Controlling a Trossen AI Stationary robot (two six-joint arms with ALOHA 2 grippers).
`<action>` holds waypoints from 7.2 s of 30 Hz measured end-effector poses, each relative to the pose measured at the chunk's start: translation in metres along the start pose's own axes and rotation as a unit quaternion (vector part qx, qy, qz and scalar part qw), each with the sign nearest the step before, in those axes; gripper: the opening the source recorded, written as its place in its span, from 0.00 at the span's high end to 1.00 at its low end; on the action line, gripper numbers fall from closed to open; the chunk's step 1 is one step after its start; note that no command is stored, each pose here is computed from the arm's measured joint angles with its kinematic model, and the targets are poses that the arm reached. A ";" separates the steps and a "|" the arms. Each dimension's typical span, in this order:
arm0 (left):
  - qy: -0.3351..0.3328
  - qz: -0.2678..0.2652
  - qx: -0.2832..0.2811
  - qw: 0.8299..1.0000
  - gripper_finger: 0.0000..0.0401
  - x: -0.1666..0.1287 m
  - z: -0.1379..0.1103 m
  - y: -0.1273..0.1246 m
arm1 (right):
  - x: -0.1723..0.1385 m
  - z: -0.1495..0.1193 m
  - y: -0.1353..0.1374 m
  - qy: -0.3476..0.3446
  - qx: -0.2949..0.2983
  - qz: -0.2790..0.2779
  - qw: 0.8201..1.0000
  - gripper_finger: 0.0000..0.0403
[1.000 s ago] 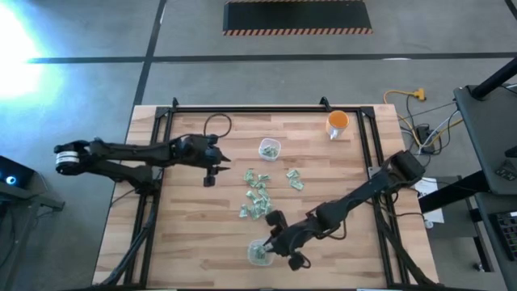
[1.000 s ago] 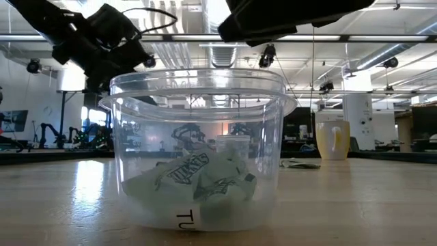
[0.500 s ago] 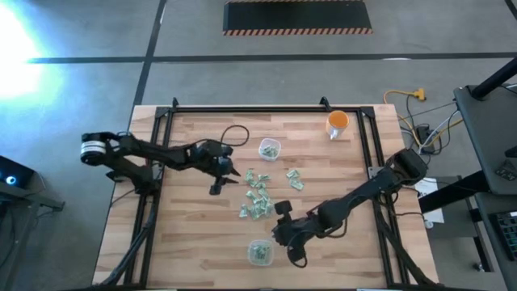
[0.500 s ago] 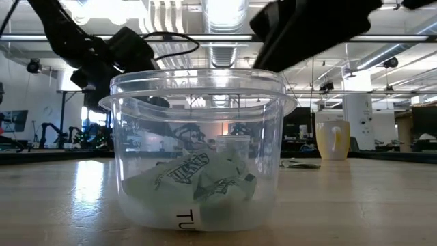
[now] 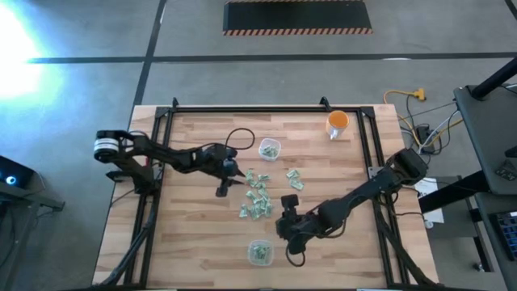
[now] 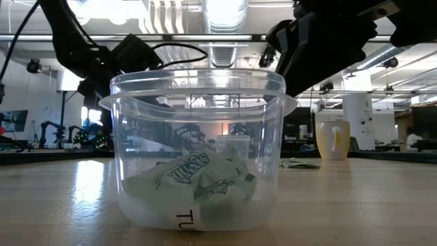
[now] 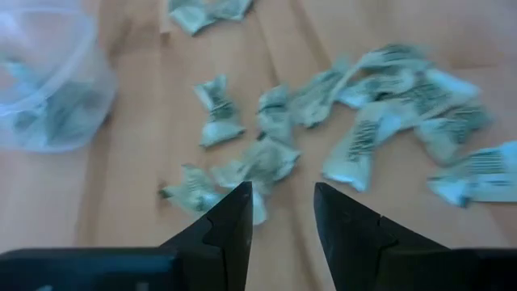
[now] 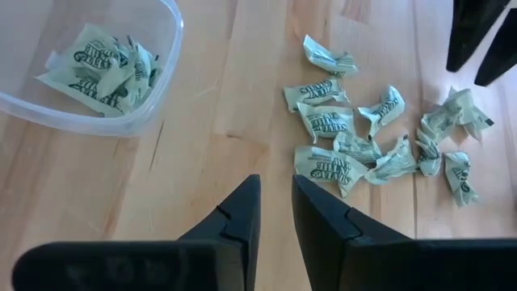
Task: Pick and place items into bin
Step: Put the stevia packet into the top transparent bin
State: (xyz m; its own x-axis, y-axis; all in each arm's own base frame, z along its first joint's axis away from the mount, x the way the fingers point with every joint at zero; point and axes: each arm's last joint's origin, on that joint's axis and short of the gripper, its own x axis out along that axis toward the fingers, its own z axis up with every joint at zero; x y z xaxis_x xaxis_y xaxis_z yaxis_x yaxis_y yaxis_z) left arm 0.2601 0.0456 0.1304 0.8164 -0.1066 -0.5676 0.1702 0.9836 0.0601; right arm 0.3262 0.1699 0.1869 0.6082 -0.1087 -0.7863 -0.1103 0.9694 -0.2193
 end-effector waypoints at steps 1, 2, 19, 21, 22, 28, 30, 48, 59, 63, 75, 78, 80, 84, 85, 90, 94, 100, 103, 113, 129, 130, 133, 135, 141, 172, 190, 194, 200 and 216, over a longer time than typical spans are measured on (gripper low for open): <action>0.003 0.005 0.000 1.000 0.71 0.001 -0.001 0.000 | 0.000 0.000 0.000 0.000 0.000 0.000 1.000 0.84; 0.004 0.009 -0.001 1.000 0.71 0.001 -0.001 0.001 | 0.000 0.000 0.000 0.000 0.000 0.000 1.000 0.84; -0.010 0.013 0.002 1.000 0.71 0.003 0.003 0.002 | 0.000 0.001 0.000 -0.003 0.001 0.001 1.000 0.84; -0.011 0.013 0.003 1.000 0.71 0.003 0.003 0.002 | 0.000 0.001 0.000 -0.004 0.001 0.001 1.000 0.85; -0.011 0.013 0.003 1.000 0.71 0.003 0.003 0.002 | 0.000 0.001 0.000 -0.004 0.001 0.001 1.000 0.85; -0.015 0.018 0.005 1.000 0.71 0.003 0.004 0.003 | 0.000 0.001 0.000 -0.005 0.002 0.001 1.000 0.85; -0.021 0.019 0.007 1.000 0.71 0.003 0.005 0.003 | 0.000 0.001 0.000 -0.005 0.002 0.001 1.000 0.85; -0.003 0.014 0.002 1.000 0.71 0.023 -0.004 0.006 | 0.000 0.002 0.000 -0.012 0.003 0.002 1.000 0.86; 0.010 0.011 0.004 1.000 0.81 0.023 -0.007 0.005 | 0.000 0.002 0.001 -0.011 0.003 0.003 1.000 0.86; 0.009 0.011 0.012 1.000 0.90 0.022 -0.006 0.005 | 0.000 0.002 0.001 -0.011 0.003 0.003 1.000 0.86; 0.003 0.013 0.019 1.000 1.00 0.020 -0.003 0.006 | 0.000 0.002 0.001 -0.011 0.003 0.003 1.000 0.86; 0.003 0.013 0.019 1.000 1.00 0.020 -0.004 0.006 | 0.000 0.002 0.001 -0.011 0.003 0.003 1.000 0.86; 0.003 0.010 0.026 1.000 1.00 0.021 -0.004 0.005 | 0.000 0.002 0.001 -0.011 0.003 0.003 1.000 0.86; 0.003 0.002 0.042 0.999 1.00 0.021 -0.004 0.003 | 0.000 0.002 0.001 -0.011 0.003 0.003 1.000 0.86; 0.004 0.001 0.043 0.999 1.00 0.021 -0.004 0.003 | 0.000 0.002 0.001 -0.011 0.003 0.003 1.000 0.86; 0.005 -0.001 0.047 0.999 0.96 0.021 -0.005 0.002 | 0.000 0.002 0.001 -0.011 0.002 0.003 1.000 0.86; 0.004 -0.001 0.047 0.999 0.87 0.021 -0.005 0.002 | 0.001 0.001 0.001 -0.010 0.003 0.003 1.000 0.86; 0.003 0.005 0.047 0.999 0.73 0.021 -0.004 0.003 | 0.001 0.001 0.001 -0.010 0.004 0.003 1.000 0.86; 0.001 0.006 0.048 0.999 0.70 0.021 -0.004 0.003 | 0.001 0.001 0.001 -0.010 0.004 0.003 1.000 0.86; -0.008 0.003 0.061 0.998 0.70 0.027 -0.005 0.000 | 0.001 0.001 0.001 -0.011 0.004 0.003 1.000 0.86; -0.011 0.024 0.067 0.997 0.70 0.030 -0.003 0.002 | 0.001 0.001 0.001 -0.012 0.005 0.003 1.000 0.86; -0.009 0.031 0.067 0.997 0.70 0.029 -0.003 0.003 | 0.001 0.001 0.001 -0.012 0.005 0.003 1.000 0.86; -0.007 0.032 0.067 0.997 0.74 0.029 -0.004 0.003 | 0.001 0.001 0.001 -0.012 0.005 0.003 1.000 0.86; -0.007 0.031 0.067 0.997 0.77 0.029 -0.004 0.003 | 0.001 0.001 0.001 -0.012 0.005 0.003 1.000 0.86; -0.007 0.031 0.067 0.997 0.90 0.029 -0.004 0.003 | 0.001 0.001 0.001 -0.012 0.005 0.003 1.000 0.86; -0.025 0.001 0.084 0.996 0.75 0.030 -0.001 0.000 | 0.004 -0.002 0.001 -0.014 0.006 0.003 1.000 0.86; -0.022 -0.006 0.087 0.996 0.75 0.044 -0.004 -0.001 | 0.004 -0.002 0.001 -0.016 0.007 0.004 1.000 0.86; -0.022 -0.002 0.087 0.996 0.75 0.050 -0.001 0.001 | 0.004 -0.002 0.001 -0.017 0.007 0.004 1.000 0.86; -0.025 0.001 0.085 0.996 0.78 0.050 0.001 0.002 | 0.005 -0.003 0.001 -0.016 0.006 0.003 1.000 0.86; -0.018 0.013 0.084 0.996 1.00 0.049 0.001 0.002 | 0.005 -0.003 0.001 -0.018 0.007 0.004 1.000 0.86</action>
State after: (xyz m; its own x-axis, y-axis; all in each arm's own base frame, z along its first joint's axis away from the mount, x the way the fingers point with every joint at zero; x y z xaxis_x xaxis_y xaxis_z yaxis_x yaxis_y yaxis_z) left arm 0.3009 0.0426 0.1031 0.8400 -0.0902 -0.5350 0.2368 0.9482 0.2120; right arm 0.3265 0.1696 0.1811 0.6347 -0.0936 -0.7670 -0.1035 0.9734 -0.2045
